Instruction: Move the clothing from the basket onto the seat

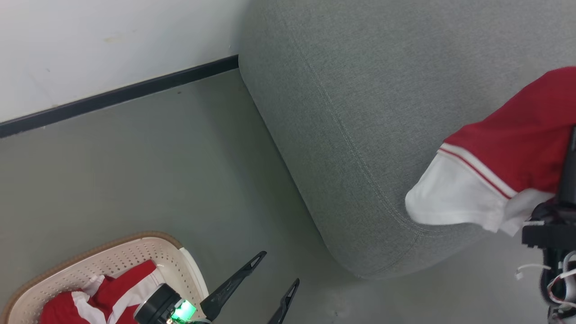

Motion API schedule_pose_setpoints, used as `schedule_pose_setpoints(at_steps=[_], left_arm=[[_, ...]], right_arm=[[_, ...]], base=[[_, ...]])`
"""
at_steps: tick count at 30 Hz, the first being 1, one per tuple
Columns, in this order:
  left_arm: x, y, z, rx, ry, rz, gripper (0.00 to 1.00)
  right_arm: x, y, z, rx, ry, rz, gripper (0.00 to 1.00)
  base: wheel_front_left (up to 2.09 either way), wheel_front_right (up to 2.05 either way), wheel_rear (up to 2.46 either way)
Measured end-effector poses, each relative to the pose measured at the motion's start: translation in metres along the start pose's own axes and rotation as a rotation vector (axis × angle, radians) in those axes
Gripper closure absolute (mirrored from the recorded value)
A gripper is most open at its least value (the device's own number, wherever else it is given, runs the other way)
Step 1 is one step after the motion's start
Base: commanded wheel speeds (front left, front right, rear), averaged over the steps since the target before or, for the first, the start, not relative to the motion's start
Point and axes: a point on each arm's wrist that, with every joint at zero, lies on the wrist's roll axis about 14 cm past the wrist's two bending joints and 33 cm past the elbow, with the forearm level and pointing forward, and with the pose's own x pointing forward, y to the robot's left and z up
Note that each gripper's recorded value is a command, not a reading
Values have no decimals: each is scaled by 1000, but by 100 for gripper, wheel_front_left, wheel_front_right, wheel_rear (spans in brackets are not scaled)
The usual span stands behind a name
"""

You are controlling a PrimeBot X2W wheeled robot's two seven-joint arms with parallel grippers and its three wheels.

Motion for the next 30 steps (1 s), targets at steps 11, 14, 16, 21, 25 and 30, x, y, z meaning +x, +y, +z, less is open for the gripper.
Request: schedule_pose_setpoints(at_steps=[11,14,16,21,25,30], left_arm=[[-6,15,-5,36,3,3,0],[-7,17,-3,44,-3,-1,0],[-7,17,1,49,-17,-6,0],[-12,23,-1,62,-11,-3,0],[-15,27,-3,57,-10,6,0],[-21,31,-8,49,2,10,0]], right_arm=[[68,-12,32,-72,-121,19,100],[81,-12,32,-84,-126,30,100],[90,-11,31,-94,-125,38,100],[113,-4,29,-91,-121,61,100],[128,1,18,-88,-93,68,100],[145,-2,-8,-68,-21,36,100]], base=[[0,0,0],[0,0,0],[0,0,0],[0,0,0],[0,0,0],[0,0,0]])
